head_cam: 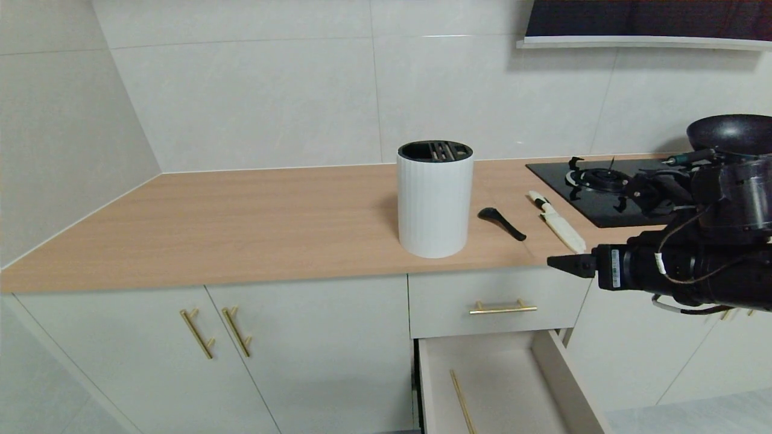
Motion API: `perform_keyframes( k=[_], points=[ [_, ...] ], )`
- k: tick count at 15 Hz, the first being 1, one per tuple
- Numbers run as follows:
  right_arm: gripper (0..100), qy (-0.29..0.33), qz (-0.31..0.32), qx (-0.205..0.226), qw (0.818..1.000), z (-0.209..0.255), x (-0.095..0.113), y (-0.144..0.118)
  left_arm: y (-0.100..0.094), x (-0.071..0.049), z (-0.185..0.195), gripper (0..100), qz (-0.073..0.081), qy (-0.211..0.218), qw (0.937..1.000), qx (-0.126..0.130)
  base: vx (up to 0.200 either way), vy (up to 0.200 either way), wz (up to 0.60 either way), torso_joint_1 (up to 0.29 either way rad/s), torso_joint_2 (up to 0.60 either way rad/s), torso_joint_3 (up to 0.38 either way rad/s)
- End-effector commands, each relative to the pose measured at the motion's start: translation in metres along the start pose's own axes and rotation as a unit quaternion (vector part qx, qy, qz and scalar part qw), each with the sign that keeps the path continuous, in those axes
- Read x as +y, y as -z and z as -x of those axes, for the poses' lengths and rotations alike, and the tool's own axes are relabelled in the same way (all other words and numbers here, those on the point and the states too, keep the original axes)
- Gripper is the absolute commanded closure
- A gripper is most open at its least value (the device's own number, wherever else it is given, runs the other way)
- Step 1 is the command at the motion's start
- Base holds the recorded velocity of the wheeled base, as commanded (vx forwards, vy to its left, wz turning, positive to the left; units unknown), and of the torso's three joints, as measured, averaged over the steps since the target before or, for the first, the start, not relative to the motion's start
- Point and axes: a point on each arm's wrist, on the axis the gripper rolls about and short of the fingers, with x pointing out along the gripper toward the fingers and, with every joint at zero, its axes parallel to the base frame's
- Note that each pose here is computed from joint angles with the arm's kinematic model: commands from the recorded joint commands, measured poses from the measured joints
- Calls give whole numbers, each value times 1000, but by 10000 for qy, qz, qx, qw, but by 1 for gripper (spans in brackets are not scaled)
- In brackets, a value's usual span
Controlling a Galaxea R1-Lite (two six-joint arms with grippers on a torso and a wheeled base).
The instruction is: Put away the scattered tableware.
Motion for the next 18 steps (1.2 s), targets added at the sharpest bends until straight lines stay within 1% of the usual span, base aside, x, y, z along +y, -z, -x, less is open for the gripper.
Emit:
perform_keyframes(
  k=[1,2,3,4,5,7,8,11,14,18],
  points=[
    [0,150,18,-444,9989,-43,-15,-17,0,0,0,0,-1,-2,10000,3,0,0,0,0,0,0],
    [0,223,14,-666,9975,-60,-23,-31,0,0,0,0,-1,-2,10000,3,0,0,0,0,0,0],
    [0,231,5,-776,9967,-76,-29,-43,0,0,0,0,-1,-2,10000,3,0,0,0,0,0,0],
    [0,184,12,-809,9965,-93,-34,-49,0,0,0,0,-1,-2,10000,3,0,0,0,0,0,0],
    [0,57,154,-862,9961,-111,-46,-58,0,0,0,0,-1,-2,10000,3,0,0,0,0,0,0],
    [0,-87,436,-852,9954,-138,-61,-64,0,0,0,0,-1,-2,10000,3,0,0,0,0,0,0],
    [0,-90,559,-822,9950,-148,-63,-63,0,0,0,0,-1,-2,10000,3,0,0,0,0,0,0],
    [0,-334,760,-488,9954,-166,-67,-42,0,0,0,0,-1,-2,10000,3,0,0,0,0,0,0],
    [0,-438,958,-272,9941,-187,-69,-23,0,0,0,0,-1,-2,10000,3,0,0,0,0,0,0],
    [0,-412,1044,-275,9933,-201,-71,-16,0,0,0,0,-1,-2,10000,3,0,0,0,0,0,0]
  ],
)
